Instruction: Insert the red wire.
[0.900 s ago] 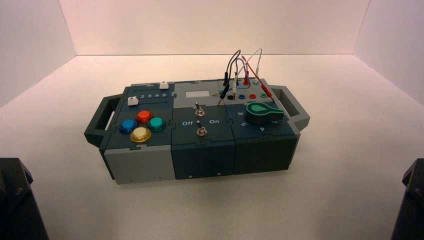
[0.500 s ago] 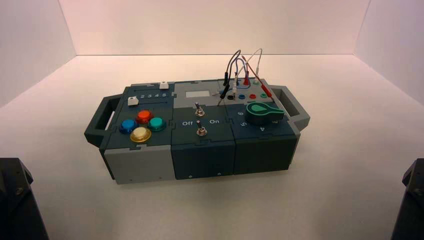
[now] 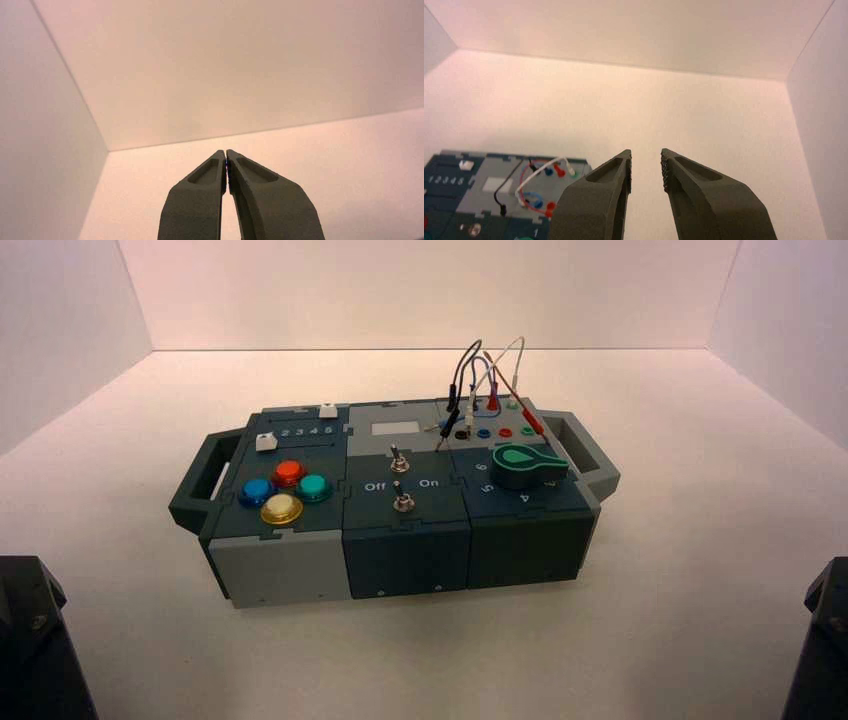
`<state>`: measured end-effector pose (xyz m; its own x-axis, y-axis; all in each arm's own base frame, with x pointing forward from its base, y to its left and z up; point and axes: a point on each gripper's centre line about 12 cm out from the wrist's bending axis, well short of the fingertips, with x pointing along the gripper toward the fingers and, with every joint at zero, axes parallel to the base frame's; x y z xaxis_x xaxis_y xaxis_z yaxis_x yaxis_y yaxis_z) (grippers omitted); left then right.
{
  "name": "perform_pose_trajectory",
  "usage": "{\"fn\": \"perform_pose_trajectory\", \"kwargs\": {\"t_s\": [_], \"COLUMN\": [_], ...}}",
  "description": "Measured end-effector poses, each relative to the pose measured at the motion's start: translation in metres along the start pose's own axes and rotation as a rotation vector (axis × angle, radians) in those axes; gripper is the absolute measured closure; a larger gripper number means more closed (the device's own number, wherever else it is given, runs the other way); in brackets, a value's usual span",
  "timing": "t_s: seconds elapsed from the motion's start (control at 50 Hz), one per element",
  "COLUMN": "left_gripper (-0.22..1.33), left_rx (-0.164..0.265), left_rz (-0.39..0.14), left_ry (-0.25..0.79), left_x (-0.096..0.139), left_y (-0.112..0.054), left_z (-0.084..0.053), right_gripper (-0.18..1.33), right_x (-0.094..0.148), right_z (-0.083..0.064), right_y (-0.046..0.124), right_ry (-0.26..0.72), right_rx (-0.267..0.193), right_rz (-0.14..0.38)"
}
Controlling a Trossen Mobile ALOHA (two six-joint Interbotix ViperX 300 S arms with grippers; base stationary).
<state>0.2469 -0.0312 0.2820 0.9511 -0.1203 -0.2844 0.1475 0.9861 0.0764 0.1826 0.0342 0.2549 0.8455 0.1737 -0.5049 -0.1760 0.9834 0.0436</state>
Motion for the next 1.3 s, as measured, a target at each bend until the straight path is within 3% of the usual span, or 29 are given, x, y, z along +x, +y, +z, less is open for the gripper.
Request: {"fn": "perform_pose_trajectory", "kwargs": {"t_s": [0.3, 0.52, 0.8, 1.02, 1.3], "left_gripper": [1.17, 1.17, 1.17, 1.17, 1.17], "left_rx": [0.025, 0.08, 0.16, 0.223, 0.285], "left_rz": [-0.078, -0.191, -0.305, -0.395, -0.462], "left_ry": [0.083, 0.234, 0.448, 0.489, 0.562], "left_x": [0.002, 0.002, 0.005, -0.004, -0.022], "left_y": [-0.019, -0.048, -0.079, -0.104, -0.118], "left_z": [-0.003, -0.011, -0.04, -0.047, -0.054], "right_gripper": [0.45, 0.45, 0.44, 0.43, 0.43], "right_x": [0.015, 0.023, 0.025, 0.019, 0.015], "right_z": [-0.011, -0.016, -0.029, -0.028, -0.028], "right_y": [0.002, 0.012, 0.021, 0.023, 0.026], "right_ry": [0.156, 0.266, 0.396, 0.459, 0.506], "right_rx": [0.009, -0.012, -0.006, -0.013, -0.02], "right_rz": [0.013, 0.054, 0.101, 0.119, 0.135]}}
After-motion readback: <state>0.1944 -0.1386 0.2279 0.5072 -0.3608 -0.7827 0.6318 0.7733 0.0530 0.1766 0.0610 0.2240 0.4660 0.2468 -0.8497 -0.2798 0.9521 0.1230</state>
